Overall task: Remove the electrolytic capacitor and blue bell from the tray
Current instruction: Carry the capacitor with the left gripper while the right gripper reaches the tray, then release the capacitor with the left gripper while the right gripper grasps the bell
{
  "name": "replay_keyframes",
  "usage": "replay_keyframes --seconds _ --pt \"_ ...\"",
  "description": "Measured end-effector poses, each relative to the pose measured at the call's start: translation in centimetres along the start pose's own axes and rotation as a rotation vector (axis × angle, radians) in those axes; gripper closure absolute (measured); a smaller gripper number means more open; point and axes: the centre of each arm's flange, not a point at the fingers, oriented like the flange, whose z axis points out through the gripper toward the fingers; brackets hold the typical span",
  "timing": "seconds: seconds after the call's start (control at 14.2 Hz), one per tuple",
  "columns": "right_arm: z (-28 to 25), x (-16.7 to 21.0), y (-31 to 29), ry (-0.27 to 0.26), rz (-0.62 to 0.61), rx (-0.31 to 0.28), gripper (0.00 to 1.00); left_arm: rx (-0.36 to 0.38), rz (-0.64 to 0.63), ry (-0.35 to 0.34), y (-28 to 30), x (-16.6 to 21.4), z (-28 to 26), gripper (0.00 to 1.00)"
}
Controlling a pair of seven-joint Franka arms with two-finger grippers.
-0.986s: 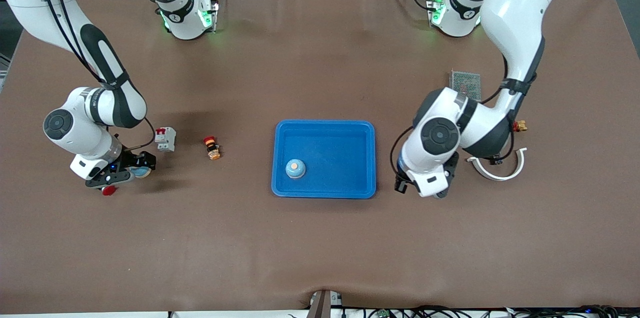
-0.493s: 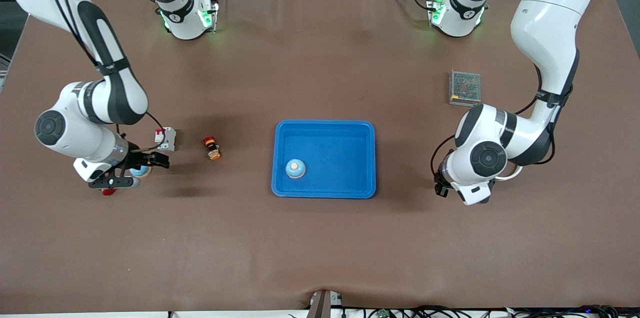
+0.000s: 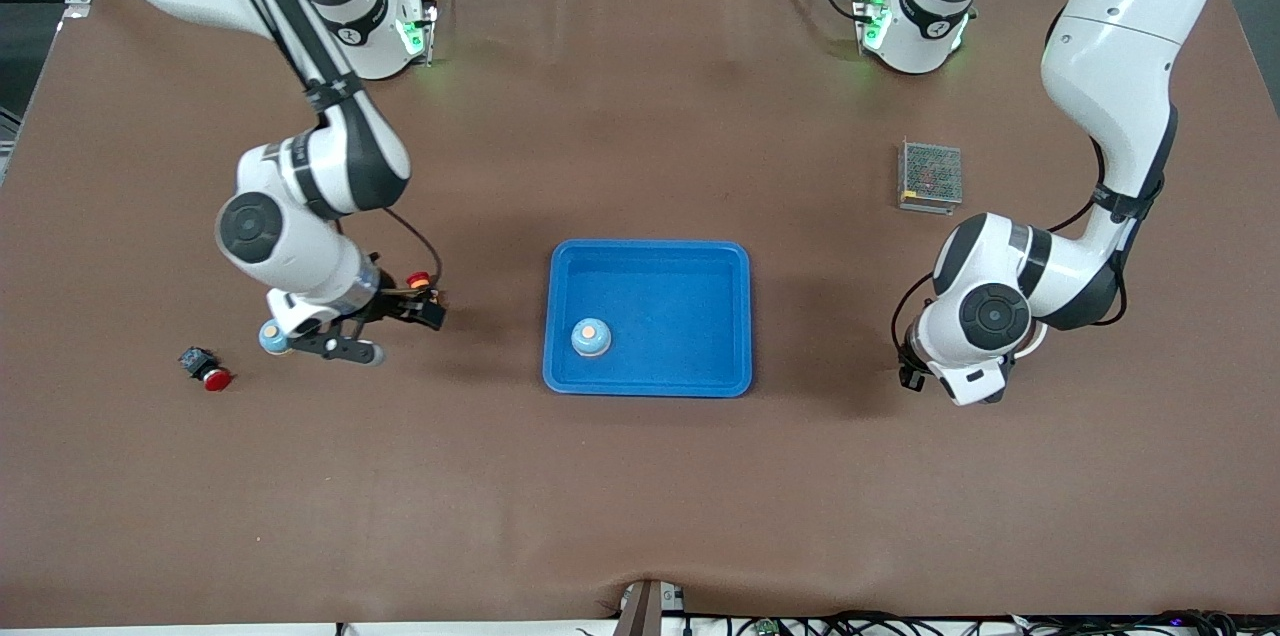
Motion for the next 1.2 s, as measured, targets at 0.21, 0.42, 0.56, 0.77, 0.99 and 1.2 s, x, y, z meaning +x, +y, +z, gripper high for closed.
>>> replay_keyframes --seconds 0.21,0.42,0.56,0.77,0.99,1.2 --pt "-1.2 -1.8 -5.0 0.024 0.06 0.022 0.0 0.001 0.01 -0.004 -0.3 0.9 0.4 0.68" --pt "-0.5 -3.3 -9.2 0.039 0.096 0.016 0.0 0.004 0.02 -0.008 -0.7 2.3 0.6 0.68" --pt "1.0 -4.1 -11.8 0.04 0.104 0.004 0.0 0.01 0.017 -0.013 -1.0 3.2 1.1 0.68" --pt "3.8 -5.1 -15.4 0.019 0.095 -0.026 0.0 0.011 0.013 -0.02 -1.2 3.5 1.9 0.68" --pt "5.9 -5.5 -18.6 0.006 0.078 -0.074 0.0 0.009 0.015 -0.022 -1.1 3.4 2.1 0.68" --pt "7.8 -5.3 -19.7 -0.001 0.073 -0.085 0.0 0.006 0.015 -0.023 -1.1 3.3 2.0 0.44"
